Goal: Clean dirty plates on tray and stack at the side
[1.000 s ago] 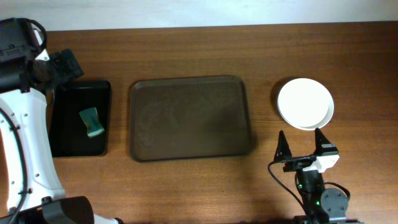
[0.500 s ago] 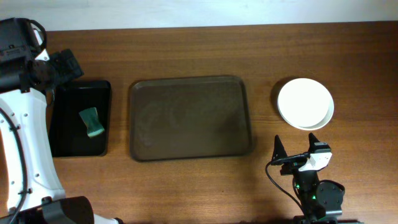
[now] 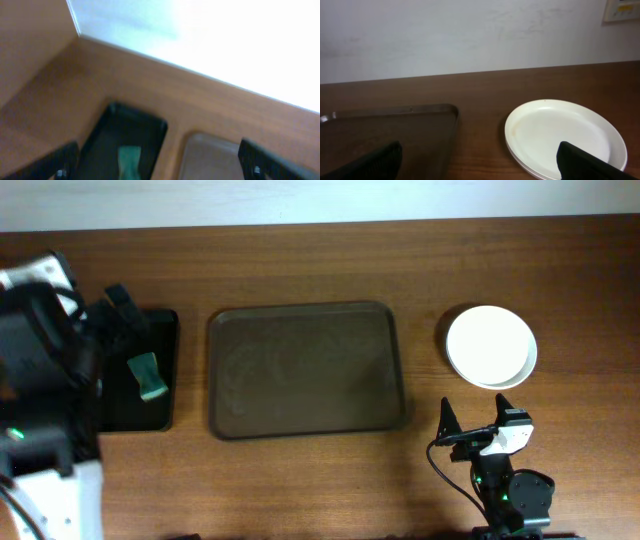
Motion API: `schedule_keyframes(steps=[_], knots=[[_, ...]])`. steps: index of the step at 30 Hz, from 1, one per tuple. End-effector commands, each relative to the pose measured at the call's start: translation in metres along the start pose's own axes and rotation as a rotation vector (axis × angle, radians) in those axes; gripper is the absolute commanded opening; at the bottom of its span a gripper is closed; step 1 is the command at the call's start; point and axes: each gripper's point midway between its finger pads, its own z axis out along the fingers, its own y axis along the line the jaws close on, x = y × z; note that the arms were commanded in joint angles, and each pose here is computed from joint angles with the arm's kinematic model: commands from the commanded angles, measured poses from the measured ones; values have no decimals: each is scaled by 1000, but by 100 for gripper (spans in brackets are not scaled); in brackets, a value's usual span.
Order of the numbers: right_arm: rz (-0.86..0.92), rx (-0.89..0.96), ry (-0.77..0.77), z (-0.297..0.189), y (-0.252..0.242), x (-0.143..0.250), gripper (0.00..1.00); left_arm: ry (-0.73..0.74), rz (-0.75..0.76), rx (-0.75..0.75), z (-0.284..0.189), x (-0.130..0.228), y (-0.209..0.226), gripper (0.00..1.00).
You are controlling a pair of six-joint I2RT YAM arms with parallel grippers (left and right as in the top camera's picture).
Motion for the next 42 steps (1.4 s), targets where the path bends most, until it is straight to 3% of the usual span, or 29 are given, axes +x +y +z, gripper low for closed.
schedule_keyframes(steps=[1, 7, 12, 17, 42], knots=[[-6, -7, 5, 0, 1, 3, 98, -114, 79, 163, 0, 63, -15, 99], [-6, -7, 5, 0, 1, 3, 98, -397, 98, 224, -10, 170, -2, 99], [-6, -7, 5, 0, 1, 3, 98, -425, 117, 182, 3, 208, 11, 99], [-6, -7, 5, 0, 1, 3, 98, -428, 131, 146, 14, 226, 18, 99], [-6, -7, 5, 0, 1, 3, 98, -438, 140, 180, 14, 227, 11, 99]])
